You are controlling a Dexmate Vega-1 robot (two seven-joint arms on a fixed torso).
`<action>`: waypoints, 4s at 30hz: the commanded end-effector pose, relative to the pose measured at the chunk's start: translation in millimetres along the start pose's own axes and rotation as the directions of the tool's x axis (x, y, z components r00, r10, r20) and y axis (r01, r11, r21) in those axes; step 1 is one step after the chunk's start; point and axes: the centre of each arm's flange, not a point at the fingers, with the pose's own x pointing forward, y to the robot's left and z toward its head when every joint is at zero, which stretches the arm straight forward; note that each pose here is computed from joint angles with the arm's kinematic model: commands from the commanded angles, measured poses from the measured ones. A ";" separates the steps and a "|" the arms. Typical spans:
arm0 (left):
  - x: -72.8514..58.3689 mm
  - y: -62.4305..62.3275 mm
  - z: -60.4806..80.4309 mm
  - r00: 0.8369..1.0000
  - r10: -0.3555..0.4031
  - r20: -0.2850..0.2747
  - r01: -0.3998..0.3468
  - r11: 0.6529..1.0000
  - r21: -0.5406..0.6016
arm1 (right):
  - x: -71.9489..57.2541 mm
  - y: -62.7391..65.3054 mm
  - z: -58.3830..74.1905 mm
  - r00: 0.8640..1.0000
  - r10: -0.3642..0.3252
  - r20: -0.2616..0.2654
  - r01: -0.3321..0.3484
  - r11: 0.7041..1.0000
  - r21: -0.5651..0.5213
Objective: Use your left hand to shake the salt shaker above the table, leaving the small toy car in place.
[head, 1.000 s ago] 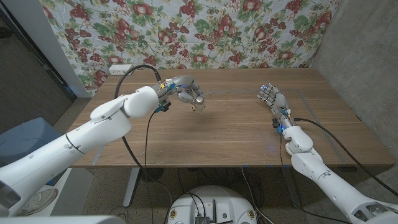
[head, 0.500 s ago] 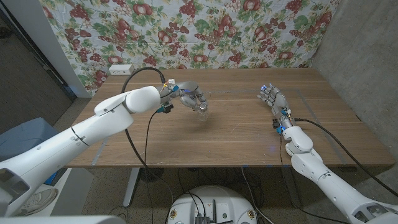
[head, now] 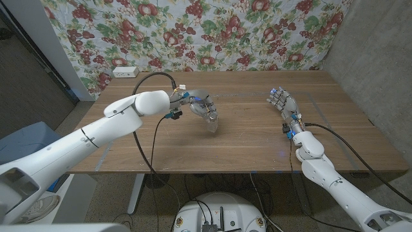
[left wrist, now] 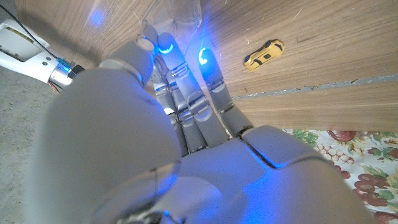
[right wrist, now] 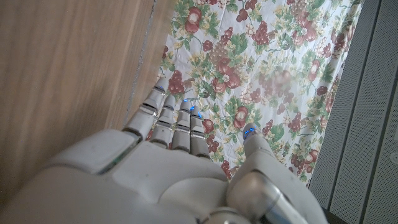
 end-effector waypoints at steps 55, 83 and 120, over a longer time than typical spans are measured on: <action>13.8 -16.2 -15.2 0.990 -0.143 0.009 0.143 0.989 0.031 | -4.9 0.5 -0.8 1.000 -0.004 0.001 0.004 1.000 0.004; -33.5 -0.8 -25.6 0.863 0.500 0.074 -0.493 0.865 -0.092 | 1.7 6.0 1.1 1.000 0.014 -0.005 -0.014 1.000 -0.001; -45.9 -17.8 -64.4 0.675 0.723 -0.148 -0.649 0.486 -0.585 | 27.4 0.4 14.3 0.999 0.024 -0.034 -0.025 0.999 -0.038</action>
